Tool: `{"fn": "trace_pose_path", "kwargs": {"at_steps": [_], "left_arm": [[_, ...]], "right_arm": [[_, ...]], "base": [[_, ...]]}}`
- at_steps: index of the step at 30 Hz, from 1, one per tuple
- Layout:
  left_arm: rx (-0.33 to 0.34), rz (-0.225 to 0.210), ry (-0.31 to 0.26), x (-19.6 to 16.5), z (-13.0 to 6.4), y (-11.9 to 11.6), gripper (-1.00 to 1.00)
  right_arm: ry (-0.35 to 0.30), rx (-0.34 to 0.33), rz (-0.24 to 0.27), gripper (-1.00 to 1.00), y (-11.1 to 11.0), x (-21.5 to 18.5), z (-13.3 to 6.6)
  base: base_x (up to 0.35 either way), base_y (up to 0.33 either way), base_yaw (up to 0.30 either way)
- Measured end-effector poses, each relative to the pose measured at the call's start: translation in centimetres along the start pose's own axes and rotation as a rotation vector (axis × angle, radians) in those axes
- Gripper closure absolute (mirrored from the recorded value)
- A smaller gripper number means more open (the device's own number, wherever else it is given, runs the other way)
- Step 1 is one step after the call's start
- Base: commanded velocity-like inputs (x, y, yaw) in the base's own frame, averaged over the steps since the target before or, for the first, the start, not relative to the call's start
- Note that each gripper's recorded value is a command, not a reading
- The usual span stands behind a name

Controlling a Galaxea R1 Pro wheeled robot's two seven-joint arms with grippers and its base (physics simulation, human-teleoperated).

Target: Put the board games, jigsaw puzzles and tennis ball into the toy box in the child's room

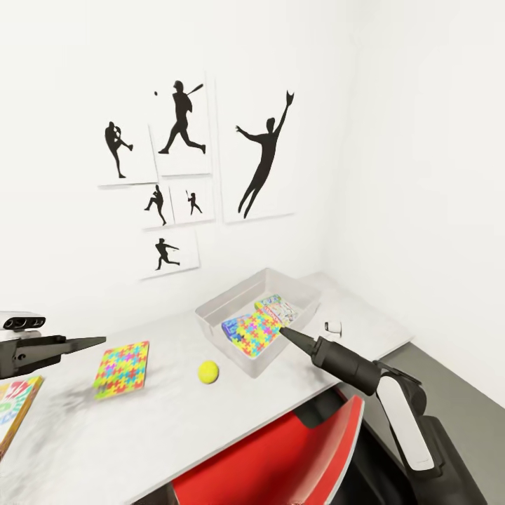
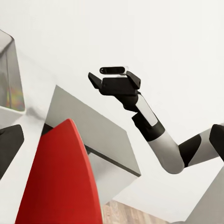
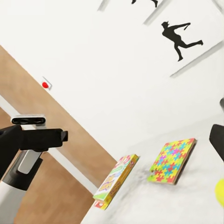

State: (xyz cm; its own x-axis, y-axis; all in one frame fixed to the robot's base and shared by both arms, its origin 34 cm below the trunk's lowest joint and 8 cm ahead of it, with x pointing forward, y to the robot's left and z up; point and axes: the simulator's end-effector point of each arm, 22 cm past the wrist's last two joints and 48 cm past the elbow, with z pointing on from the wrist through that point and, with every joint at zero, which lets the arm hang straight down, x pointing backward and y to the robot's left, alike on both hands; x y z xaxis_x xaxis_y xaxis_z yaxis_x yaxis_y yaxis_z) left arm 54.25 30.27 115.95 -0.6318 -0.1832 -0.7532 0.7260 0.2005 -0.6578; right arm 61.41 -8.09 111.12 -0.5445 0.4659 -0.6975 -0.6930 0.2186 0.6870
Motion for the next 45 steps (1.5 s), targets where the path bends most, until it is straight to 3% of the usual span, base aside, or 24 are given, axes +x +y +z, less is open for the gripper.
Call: {"fn": "trace_pose_path", "kwargs": {"at_steps": [8, 29, 45], "left_arm": [[0.000, 0.002, -0.001, -0.04, -0.01, -0.06, -1.00], [-0.001, 0.007, 0.000, -0.09, -0.06, -0.23, -1.00], [0.000, 0.010, -0.002, -0.12, -0.09, -0.29, -1.00]], "right_arm": [[0.000, 0.001, -0.004, -1.00, 0.07, 0.01, 0.12], [0.022, 0.020, -0.026, -1.00, -0.04, 0.60, 0.53], [0.025, 0.024, -0.030, -1.00, -0.14, 0.57, 0.34]], "base": [[-0.138, 0.062, 0.128], [-0.231, 0.188, 0.276], [-0.029, 0.283, 0.288]]}}
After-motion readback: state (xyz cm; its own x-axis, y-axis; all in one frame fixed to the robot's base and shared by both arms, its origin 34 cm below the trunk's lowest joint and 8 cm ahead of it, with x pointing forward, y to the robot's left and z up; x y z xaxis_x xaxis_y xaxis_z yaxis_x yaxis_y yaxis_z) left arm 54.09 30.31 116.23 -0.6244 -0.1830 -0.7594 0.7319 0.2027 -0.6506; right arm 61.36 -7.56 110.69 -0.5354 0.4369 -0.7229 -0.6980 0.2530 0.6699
